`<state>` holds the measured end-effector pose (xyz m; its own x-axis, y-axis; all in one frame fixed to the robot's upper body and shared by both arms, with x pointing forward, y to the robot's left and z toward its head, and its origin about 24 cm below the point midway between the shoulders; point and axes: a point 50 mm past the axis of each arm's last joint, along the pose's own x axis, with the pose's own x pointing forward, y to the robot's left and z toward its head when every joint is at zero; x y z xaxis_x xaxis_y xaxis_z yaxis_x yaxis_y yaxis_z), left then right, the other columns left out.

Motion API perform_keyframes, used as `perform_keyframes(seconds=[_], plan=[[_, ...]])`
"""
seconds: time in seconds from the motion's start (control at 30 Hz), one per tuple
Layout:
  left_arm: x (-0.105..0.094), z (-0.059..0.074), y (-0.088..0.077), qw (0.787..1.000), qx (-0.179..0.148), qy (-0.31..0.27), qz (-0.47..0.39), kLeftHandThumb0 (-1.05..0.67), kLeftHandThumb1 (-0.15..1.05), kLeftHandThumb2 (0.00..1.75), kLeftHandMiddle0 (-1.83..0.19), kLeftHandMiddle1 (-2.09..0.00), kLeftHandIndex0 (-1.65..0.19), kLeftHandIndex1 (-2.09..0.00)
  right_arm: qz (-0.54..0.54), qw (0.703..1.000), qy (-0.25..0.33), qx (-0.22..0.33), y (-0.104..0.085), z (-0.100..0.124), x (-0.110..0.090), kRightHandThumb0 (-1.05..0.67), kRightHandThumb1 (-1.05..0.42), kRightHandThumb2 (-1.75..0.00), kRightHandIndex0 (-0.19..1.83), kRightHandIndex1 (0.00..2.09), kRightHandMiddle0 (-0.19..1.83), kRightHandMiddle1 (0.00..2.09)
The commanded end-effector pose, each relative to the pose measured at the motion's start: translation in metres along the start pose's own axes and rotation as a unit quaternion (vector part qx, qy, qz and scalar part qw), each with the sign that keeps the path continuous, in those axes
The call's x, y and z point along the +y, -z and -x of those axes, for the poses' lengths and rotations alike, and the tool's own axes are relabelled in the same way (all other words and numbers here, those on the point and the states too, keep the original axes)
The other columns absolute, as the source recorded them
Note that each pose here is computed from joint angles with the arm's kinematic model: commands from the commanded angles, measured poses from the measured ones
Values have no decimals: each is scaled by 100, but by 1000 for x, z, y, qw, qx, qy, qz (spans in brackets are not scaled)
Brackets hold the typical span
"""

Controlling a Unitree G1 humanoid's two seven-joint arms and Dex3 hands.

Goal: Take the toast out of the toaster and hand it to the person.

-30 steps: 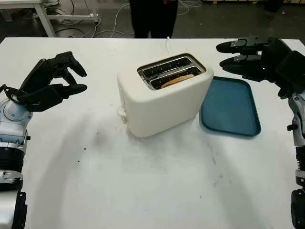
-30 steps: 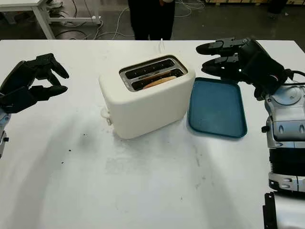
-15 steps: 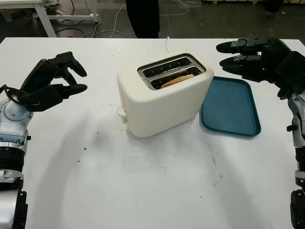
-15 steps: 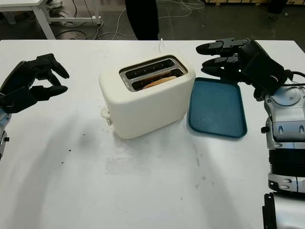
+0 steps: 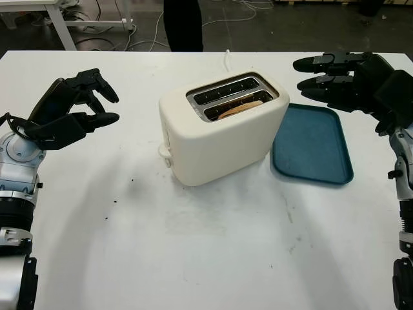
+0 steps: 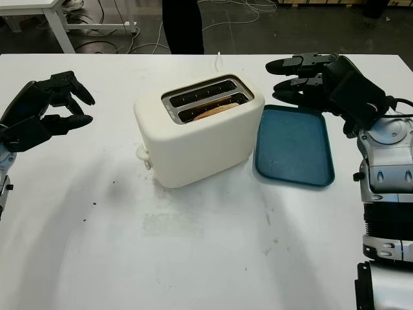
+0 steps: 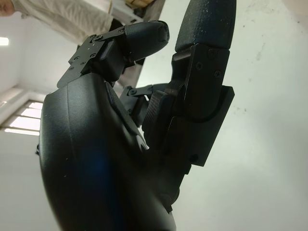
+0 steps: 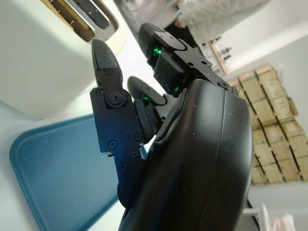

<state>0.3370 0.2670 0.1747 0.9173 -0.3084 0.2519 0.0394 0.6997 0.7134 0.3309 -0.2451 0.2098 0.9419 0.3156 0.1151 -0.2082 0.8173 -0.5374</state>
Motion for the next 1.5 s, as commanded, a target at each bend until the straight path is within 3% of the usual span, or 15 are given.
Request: perform_keyframes(seconds=[0.0, 1.47], plan=[[3, -3, -5, 1000, -9, -1, -8, -105, 92, 28, -60, -144, -38, -147, 7, 1000, 2, -6, -5, 0, -2, -43, -89, 0, 63, 51, 76, 0], [2, -6, -5, 1000, -15, 0, -3, -105, 92, 26, -60, -141, -40, -144, 9, 1000, -2, -11, -6, -1, 0, -42, -89, 0, 57, 59, 76, 0]])
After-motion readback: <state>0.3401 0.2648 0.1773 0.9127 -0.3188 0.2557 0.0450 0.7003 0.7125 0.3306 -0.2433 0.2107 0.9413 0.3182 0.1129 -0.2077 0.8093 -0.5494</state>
